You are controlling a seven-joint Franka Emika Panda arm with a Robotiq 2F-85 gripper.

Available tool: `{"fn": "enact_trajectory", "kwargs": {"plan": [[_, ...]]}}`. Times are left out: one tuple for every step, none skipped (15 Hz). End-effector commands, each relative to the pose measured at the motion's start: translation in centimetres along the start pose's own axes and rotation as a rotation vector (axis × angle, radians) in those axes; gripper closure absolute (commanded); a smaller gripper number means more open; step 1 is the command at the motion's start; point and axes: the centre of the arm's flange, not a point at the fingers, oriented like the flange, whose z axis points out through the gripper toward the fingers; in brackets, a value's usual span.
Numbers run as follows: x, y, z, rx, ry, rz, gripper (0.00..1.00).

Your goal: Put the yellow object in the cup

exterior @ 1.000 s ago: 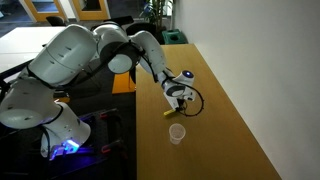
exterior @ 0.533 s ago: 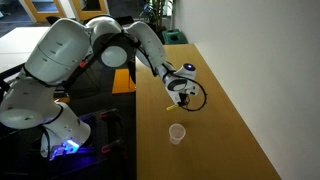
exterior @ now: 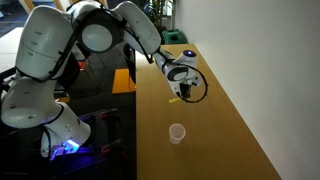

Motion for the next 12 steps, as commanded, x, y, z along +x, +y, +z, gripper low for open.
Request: {"fn": "enact_trajectory", "kwargs": {"plan": [[-1.8,-0.2,-3.4,-0.065,0.003,0.136,0.95],[-1.9,-0.1,-3.8,-0.079,0.013,0.174,0.95],[-2.1,-0.1,-4.1,-0.098,0.026,0.215,0.95],[-2.3,-0.1,-4.4,-0.118,0.041,0.261,0.95],[-2.5,0.0,-4.7,-0.135,0.052,0.299,0.95],[-2.6,0.0,-4.9,-0.157,0.066,0.343,0.95],[-2.8,0.1,-5.1,-0.176,0.079,0.386,0.95],[-2.8,0.1,-5.2,-0.196,0.093,0.431,0.95],[-2.8,0.3,-5.3,-0.216,0.105,0.472,0.95],[-2.8,0.5,-5.5,-0.237,0.122,0.520,0.95],[-2.8,0.7,-5.6,-0.256,0.135,0.559,0.95],[-2.7,0.8,-5.8,-0.279,0.150,0.603,0.95]]}}
